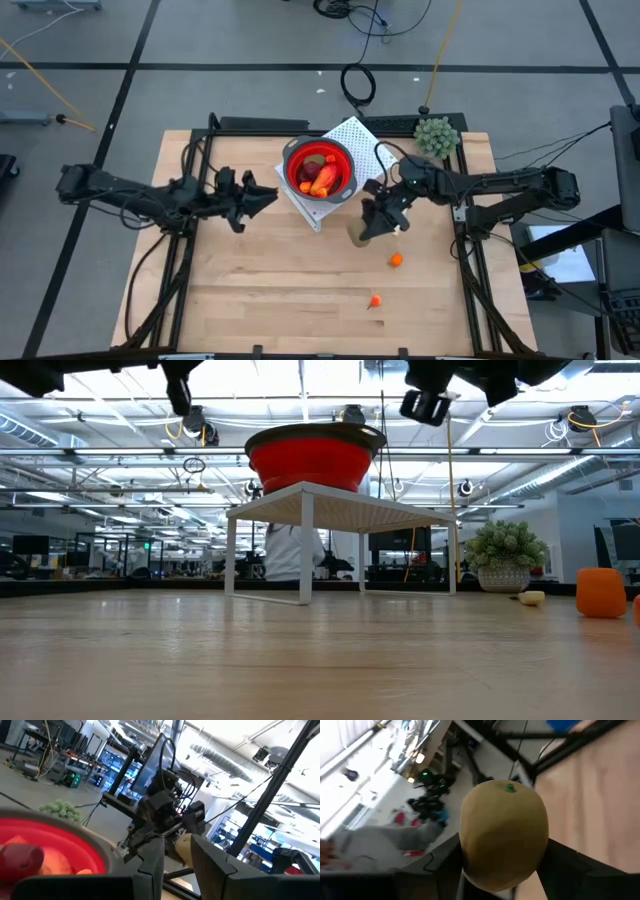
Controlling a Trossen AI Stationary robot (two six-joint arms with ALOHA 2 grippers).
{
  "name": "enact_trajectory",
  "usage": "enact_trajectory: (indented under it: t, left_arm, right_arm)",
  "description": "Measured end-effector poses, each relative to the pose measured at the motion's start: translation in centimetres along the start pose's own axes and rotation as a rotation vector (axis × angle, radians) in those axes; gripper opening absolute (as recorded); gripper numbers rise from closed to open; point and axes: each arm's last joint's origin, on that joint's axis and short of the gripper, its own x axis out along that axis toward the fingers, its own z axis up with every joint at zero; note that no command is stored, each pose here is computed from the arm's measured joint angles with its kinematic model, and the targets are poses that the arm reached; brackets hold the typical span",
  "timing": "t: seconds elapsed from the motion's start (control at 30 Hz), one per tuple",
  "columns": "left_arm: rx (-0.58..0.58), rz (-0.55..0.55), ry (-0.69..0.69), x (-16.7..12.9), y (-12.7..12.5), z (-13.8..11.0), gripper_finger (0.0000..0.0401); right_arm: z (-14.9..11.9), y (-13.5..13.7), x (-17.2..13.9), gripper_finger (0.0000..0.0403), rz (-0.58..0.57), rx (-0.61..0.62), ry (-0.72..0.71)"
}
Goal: Pick & Place Fruit
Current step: Put the kiwi into the red strainer
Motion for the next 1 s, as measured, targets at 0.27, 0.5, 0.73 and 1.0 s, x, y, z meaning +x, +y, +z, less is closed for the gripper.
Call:
enact_trajectory:
  t: [0.27, 0.5, 0.73, 1.0]
  left_arm:
    - [0.070, -0.017, -0.034, 1.7, -1.1, 1.5, 0.0093]
    - [0.143, -0.025, -0.055, 3.1, -1.9, 2.4, 0.0093]
    - [0.202, -0.027, -0.058, 5.4, -2.6, 2.8, 0.0093]
    - [0.280, -0.046, -0.053, 7.1, -3.2, 3.0, 0.0093]
  right_arm:
    - [0.8, -0.7, -0.8, 0.0210, -0.101, -0.236, -0.100]
    - [1.9, -1.1, -2.0, 0.0210, -0.161, -0.375, -0.179]
    - [3.0, -0.8, -3.0, 0.0210, -0.225, -0.497, -0.234]
    - [4.4, 0.2, -3.4, 0.0210, -0.287, -0.670, -0.260]
